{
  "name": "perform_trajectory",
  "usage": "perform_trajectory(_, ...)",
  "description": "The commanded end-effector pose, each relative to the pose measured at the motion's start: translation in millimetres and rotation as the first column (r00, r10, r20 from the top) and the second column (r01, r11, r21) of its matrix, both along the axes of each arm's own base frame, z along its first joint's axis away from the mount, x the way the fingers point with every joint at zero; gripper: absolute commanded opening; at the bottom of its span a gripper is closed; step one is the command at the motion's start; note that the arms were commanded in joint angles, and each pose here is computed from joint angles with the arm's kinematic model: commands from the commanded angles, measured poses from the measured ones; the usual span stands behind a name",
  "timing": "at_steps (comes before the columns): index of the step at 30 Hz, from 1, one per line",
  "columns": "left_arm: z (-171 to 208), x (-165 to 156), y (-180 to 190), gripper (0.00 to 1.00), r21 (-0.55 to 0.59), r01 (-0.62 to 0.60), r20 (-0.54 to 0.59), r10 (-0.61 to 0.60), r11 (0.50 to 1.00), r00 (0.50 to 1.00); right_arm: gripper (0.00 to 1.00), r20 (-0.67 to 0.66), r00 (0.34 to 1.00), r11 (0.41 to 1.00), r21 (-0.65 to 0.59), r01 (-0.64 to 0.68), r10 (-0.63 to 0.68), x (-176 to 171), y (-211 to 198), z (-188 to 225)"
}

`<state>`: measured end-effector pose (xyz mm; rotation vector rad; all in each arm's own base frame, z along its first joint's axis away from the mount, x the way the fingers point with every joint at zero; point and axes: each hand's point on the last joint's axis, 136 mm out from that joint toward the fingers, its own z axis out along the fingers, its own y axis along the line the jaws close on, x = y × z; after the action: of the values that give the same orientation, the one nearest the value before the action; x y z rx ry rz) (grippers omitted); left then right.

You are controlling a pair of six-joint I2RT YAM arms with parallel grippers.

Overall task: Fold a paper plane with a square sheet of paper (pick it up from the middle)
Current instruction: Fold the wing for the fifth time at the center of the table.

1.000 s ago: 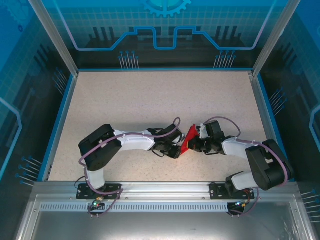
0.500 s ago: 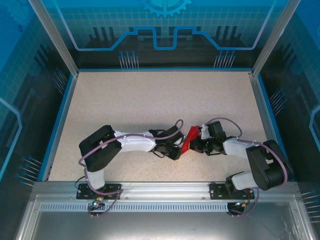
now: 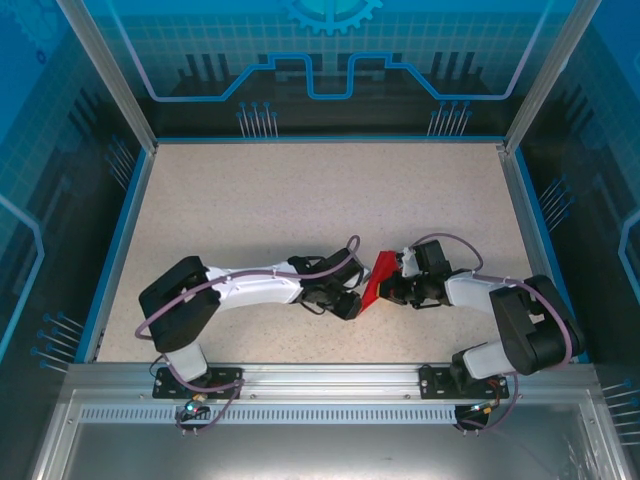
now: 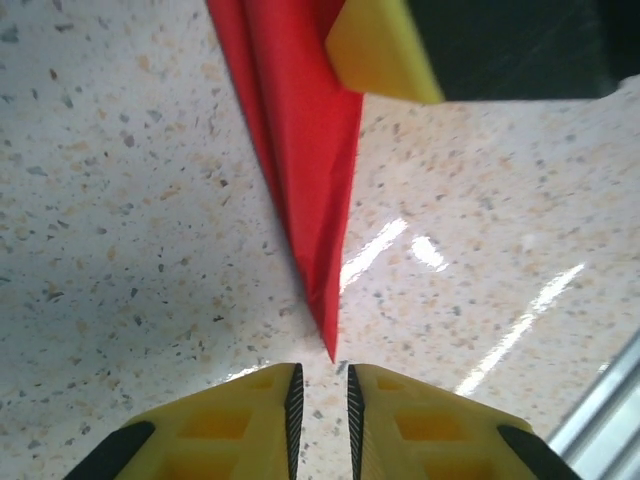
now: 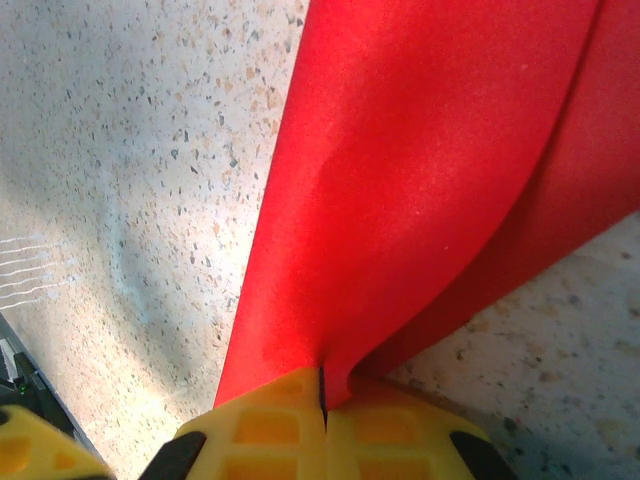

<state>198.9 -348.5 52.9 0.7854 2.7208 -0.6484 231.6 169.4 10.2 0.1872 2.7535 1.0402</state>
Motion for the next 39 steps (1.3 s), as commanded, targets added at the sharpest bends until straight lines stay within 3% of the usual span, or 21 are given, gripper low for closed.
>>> perform_trajectory(1, 20, 9, -9, 0.18, -0.085, -0.042, -0.019, 0.041, 0.995, 0.999, 0.0, -0.044, 0.999, 0.999, -0.052, 0.017, -0.019, -4, -10, -11)
perform_trajectory(5, 17, 10, -27, 0.11, -0.146, -0.038, -0.061, 0.03, 0.989, 0.998, 0.0, -0.046, 0.999, 0.999, -0.051, 0.015, -0.017, -4, -10, -11)
perform_trajectory(15, -17, -2, -26, 0.04, -0.102, -0.008, -0.123, -0.004, 0.995, 0.992, 0.0, -0.039, 0.999, 0.999, -0.039, 0.012, -0.014, 0, -8, -7)
perform_trajectory(39, -57, -14, -7, 0.03, -0.007, 0.014, -0.168, -0.015, 1.0, 0.986, 0.0, -0.011, 1.0, 1.0, -0.023, 0.014, -0.014, 8, -5, 8)
